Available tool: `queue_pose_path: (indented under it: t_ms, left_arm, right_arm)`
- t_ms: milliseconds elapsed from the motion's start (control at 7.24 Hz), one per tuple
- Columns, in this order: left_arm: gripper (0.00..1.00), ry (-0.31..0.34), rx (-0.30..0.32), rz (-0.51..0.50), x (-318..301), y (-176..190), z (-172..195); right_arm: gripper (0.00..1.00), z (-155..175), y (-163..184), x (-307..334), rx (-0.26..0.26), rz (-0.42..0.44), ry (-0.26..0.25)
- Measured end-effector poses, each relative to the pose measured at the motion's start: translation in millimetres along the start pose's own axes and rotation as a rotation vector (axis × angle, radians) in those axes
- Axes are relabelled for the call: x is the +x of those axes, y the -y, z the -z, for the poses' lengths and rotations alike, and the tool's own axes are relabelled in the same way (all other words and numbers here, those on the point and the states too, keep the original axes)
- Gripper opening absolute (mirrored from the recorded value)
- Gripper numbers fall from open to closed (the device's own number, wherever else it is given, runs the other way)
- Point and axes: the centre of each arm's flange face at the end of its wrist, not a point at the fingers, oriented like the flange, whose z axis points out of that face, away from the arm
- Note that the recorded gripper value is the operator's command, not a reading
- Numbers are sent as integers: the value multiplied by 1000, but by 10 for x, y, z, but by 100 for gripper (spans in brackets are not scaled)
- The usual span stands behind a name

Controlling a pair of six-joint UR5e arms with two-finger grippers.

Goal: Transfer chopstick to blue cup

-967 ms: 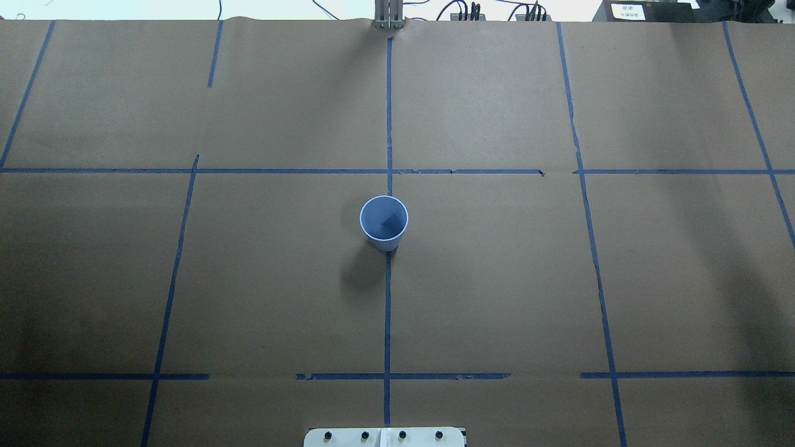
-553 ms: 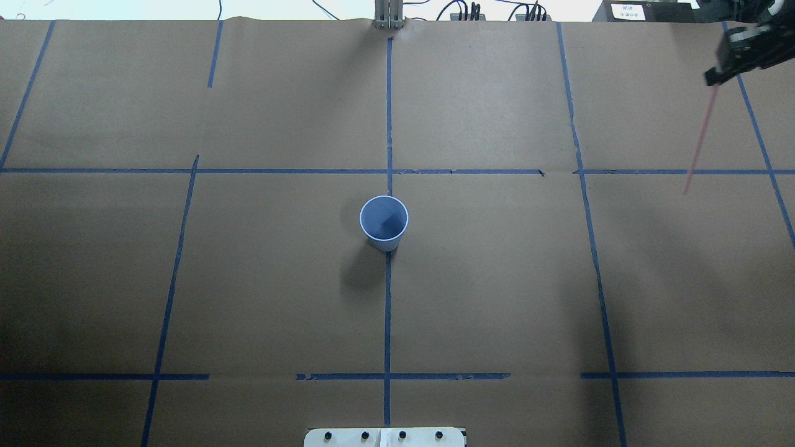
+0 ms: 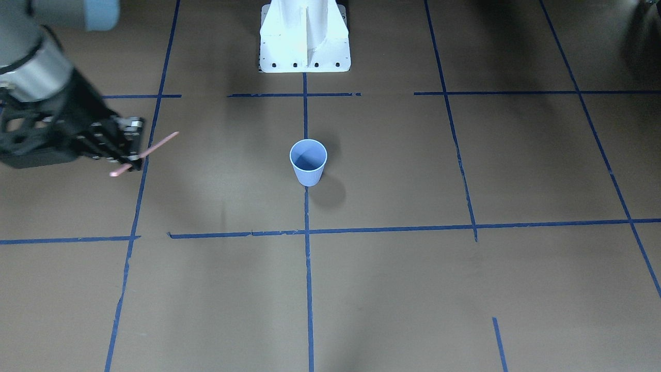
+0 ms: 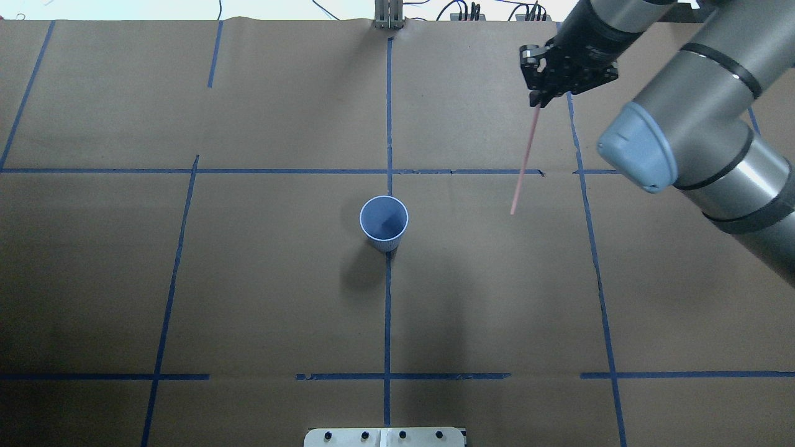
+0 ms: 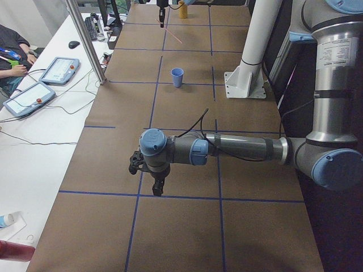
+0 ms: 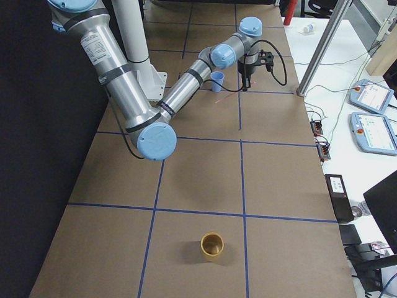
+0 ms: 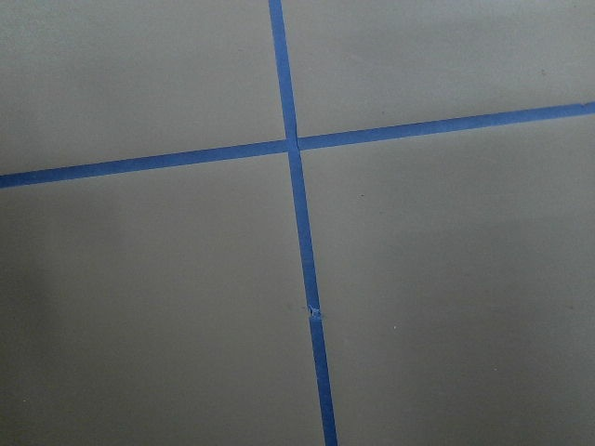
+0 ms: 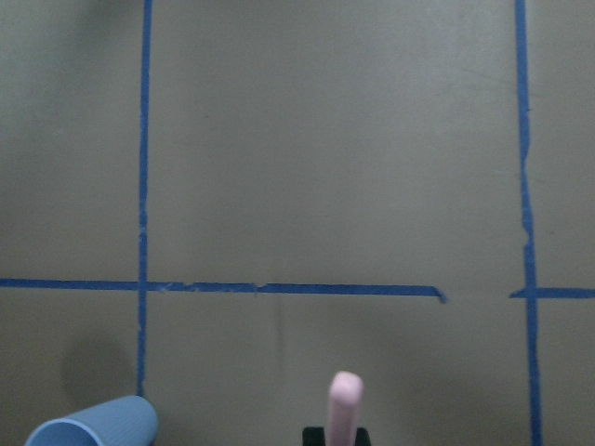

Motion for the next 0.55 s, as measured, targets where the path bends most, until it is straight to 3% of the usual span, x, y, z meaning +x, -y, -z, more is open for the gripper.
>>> queue_pose_path:
  t_ms: [276, 553]
  left_arm:
    - [100, 0, 3, -4, 18, 4, 17]
    - [100, 0, 5, -5, 23, 3, 23]
  right_arm:
    - [0, -165, 6, -965, 6, -85, -31]
    - [0, -368, -2, -1543, 18, -121, -72]
